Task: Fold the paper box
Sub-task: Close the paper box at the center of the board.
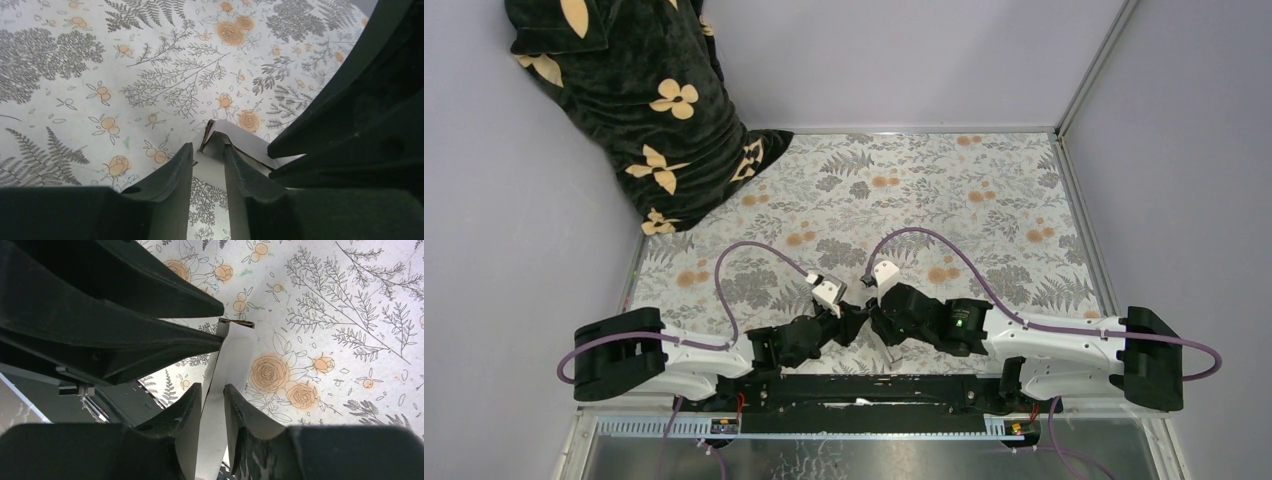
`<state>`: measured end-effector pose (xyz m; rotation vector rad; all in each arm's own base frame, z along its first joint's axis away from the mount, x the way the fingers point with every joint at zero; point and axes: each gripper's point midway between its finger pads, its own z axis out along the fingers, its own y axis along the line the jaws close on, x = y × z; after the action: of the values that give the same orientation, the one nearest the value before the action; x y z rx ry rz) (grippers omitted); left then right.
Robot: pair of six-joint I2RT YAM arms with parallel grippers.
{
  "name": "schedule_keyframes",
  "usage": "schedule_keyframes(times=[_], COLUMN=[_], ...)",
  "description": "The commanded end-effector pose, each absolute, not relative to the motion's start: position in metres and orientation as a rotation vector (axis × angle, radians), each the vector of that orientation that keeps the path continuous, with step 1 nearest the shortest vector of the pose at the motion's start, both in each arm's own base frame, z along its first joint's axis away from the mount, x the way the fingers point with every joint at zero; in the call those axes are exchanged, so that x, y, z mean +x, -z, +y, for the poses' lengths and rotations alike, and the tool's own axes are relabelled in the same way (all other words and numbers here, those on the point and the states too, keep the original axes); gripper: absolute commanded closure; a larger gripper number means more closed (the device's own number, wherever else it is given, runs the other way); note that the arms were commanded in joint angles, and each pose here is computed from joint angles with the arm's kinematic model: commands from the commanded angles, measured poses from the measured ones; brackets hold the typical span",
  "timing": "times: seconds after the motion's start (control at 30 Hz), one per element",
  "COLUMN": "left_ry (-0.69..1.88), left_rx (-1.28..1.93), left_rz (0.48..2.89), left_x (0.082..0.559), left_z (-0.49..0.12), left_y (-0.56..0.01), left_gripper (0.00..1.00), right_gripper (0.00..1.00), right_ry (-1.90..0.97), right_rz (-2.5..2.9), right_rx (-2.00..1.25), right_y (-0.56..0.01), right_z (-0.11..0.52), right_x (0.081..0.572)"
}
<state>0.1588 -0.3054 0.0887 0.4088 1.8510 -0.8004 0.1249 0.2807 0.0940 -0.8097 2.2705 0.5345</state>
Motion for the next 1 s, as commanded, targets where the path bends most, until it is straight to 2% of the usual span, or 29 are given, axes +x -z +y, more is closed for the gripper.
schedule_keyframes(times=[0.0, 0.23, 0.57, 0.97], left_ry=[0.876, 0.760, 0.805, 0.807], left_rx=[0.550, 0.489, 0.391, 0.347], left_rz=[1.970, 2.056, 2.064, 2.044], left_x=[0.123, 0.132, 0.128, 0.131], left_z=[-0.298, -0.287, -0.272, -0.266], left_y=[-0.051, -0.039, -0.049, -0.063], left_gripper=[0.62, 0.60, 0.60, 0.68], right_gripper=[0.69, 0.69, 0.70, 0.70], right_ry=[-0.357, -0.357, -0.355, -0.342], right_rz=[2.412, 2.422, 2.429, 2.446], right_rx=[-0.855, -0.832, -0.843, -0.869], right_y=[-0.057, -0.059, -0.058, -0.052], right_z=[0.244, 0.241, 0.246, 0.249], right_x=[0.112, 0.111, 0.111, 0.110])
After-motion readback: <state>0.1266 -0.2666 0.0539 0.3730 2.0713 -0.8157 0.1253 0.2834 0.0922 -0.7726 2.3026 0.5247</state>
